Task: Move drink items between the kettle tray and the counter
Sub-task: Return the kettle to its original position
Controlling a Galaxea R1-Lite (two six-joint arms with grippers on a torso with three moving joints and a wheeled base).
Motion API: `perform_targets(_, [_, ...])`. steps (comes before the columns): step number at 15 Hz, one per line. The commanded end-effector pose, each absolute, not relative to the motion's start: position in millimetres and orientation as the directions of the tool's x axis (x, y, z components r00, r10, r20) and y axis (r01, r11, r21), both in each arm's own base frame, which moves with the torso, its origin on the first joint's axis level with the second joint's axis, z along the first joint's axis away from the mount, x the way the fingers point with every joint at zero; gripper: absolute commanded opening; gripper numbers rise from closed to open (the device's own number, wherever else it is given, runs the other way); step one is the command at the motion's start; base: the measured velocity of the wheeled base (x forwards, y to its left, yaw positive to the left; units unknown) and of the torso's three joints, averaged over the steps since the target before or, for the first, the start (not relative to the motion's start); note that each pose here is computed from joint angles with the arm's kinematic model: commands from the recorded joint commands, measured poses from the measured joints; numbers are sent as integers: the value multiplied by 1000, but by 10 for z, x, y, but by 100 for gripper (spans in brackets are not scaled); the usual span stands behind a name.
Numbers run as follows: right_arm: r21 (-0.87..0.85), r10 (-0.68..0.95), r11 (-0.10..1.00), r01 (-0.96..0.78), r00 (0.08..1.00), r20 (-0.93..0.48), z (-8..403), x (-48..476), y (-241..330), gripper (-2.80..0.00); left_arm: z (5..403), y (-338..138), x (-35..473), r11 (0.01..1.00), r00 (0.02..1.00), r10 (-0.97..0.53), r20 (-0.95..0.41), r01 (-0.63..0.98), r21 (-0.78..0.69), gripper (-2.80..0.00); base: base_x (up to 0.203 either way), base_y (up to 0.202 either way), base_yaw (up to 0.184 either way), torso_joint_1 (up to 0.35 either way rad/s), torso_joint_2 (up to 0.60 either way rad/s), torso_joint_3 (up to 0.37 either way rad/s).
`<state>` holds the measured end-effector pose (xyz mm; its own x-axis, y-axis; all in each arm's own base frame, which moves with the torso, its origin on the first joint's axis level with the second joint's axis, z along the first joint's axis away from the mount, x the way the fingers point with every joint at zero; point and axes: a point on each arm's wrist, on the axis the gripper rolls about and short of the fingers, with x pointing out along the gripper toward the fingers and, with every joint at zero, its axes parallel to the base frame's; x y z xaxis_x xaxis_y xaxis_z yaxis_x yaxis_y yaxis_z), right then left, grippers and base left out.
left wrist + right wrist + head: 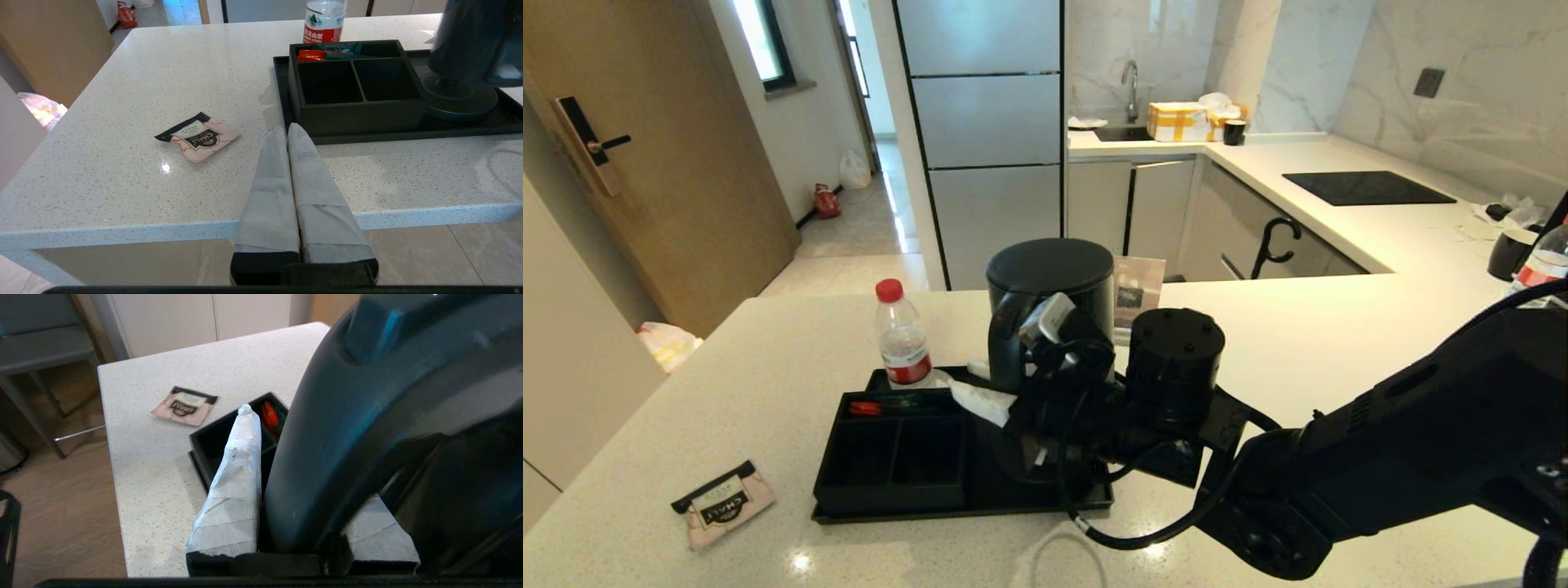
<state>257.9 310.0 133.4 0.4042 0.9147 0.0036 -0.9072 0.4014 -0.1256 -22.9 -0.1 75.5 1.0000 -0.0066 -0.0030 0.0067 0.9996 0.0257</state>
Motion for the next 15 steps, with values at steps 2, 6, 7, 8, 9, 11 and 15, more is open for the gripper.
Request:
perform_targets(2, [-130,919,391,-911,393,11,1306,2577,3146,-280,754,-1,-230,1000,1000,-8,-2,8,26,-280,0,0,0,0,0,0])
perform_targets(6, [-122,924,378,-918,383,-16,1186,2599,3185,-280,754,-1,-230,1000,1000,-8,-2,8,26,-280,0,0,0,0,0,0])
perform_targets(7, [-120,924,376,-919,381,-20,1160,2601,3197,-280,754,-1,-230,1000,1000,-8,-2,8,26,-280,0,0,0,0,0,0])
perform_targets(8, [-120,924,376,-919,381,-20,1160,2601,3197,-280,754,-1,-230,1000,1000,-8,-2,8,26,-280,0,0,0,0,0,0])
perform_targets(9, [-120,924,376,-919,381,-22,1157,2601,3199,-280,754,-1,-230,1000,1000,-8,-2,8,26,-280,0,0,0,0,0,0])
perform_targets(11, [-118,925,373,-920,378,-28,1128,2597,3212,-280,754,-1,-230,1000,1000,-8,-2,8,26,-280,0,0,0,0,0,0])
perform_targets(15, [-112,932,354,-928,361,-42,1075,2538,3261,-280,754,-1,-230,1000,1000,-8,-2,8,26,-280,0,0,0,0,0,0])
